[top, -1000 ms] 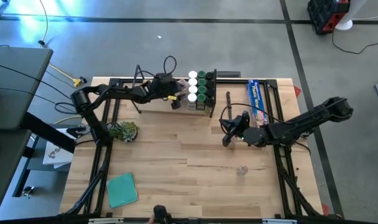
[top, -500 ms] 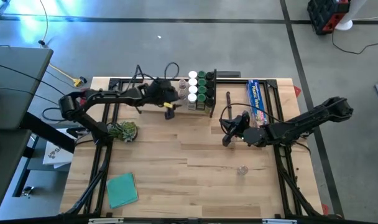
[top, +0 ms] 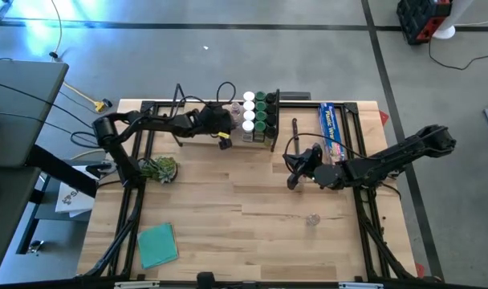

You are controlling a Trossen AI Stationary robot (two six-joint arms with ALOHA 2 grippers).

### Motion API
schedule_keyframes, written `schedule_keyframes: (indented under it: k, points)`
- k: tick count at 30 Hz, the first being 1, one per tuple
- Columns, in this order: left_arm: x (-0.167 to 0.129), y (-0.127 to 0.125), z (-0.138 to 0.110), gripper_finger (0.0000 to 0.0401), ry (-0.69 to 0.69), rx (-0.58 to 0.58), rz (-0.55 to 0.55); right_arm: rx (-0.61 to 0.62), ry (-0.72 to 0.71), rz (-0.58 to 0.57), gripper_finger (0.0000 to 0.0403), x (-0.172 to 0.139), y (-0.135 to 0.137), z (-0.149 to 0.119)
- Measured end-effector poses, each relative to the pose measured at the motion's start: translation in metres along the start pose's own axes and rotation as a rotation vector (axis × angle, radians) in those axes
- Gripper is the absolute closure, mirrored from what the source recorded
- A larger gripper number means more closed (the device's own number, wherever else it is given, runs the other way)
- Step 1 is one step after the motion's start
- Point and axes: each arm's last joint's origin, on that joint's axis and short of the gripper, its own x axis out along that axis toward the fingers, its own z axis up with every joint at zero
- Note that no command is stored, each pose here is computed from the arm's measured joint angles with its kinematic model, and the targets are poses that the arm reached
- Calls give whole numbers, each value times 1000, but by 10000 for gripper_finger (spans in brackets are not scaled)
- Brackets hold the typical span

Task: Shelf spices
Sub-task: Put the brown seasoning bottle on the shelf aligned with the other brown seasoning bottle, then put the brown seasoning bottle on the shelf aligned with the other brown seasoning bottles

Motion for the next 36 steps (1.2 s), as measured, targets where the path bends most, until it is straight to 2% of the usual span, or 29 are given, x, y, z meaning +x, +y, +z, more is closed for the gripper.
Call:
schedule_keyframes:
  k: [6,10,13,17,19,23,25,30,33,36]
  points:
    - [0,12,-3,365,-5,-34,32,-2,1,0,403,0,0,0]
    - [-1,11,-3,366,-2,-34,14,-10,6,7,403,0,0,0]
    - [-7,1,2,366,0,-28,-22,-105,16,57,403,-3,4,-2]
    - [-29,-20,11,366,48,-1,-75,-253,34,177,403,-17,16,-2]
    - [-44,-32,16,366,69,-5,-87,-272,58,256,403,-24,22,-2]
    - [-75,-61,18,366,72,-9,-95,-291,216,389,403,-33,25,-14]
    - [-87,-76,12,366,56,-17,-94,-295,316,359,403,-36,21,-22]
    - [-110,-106,-11,366,14,-79,-109,-259,529,170,384,-37,-2,-37]
    - [-117,-121,-24,366,6,-124,-140,-253,570,110,341,-36,-9,-40]
    - [-120,-133,-33,366,9,-151,-173,-263,561,84,278,-34,-13,-44]
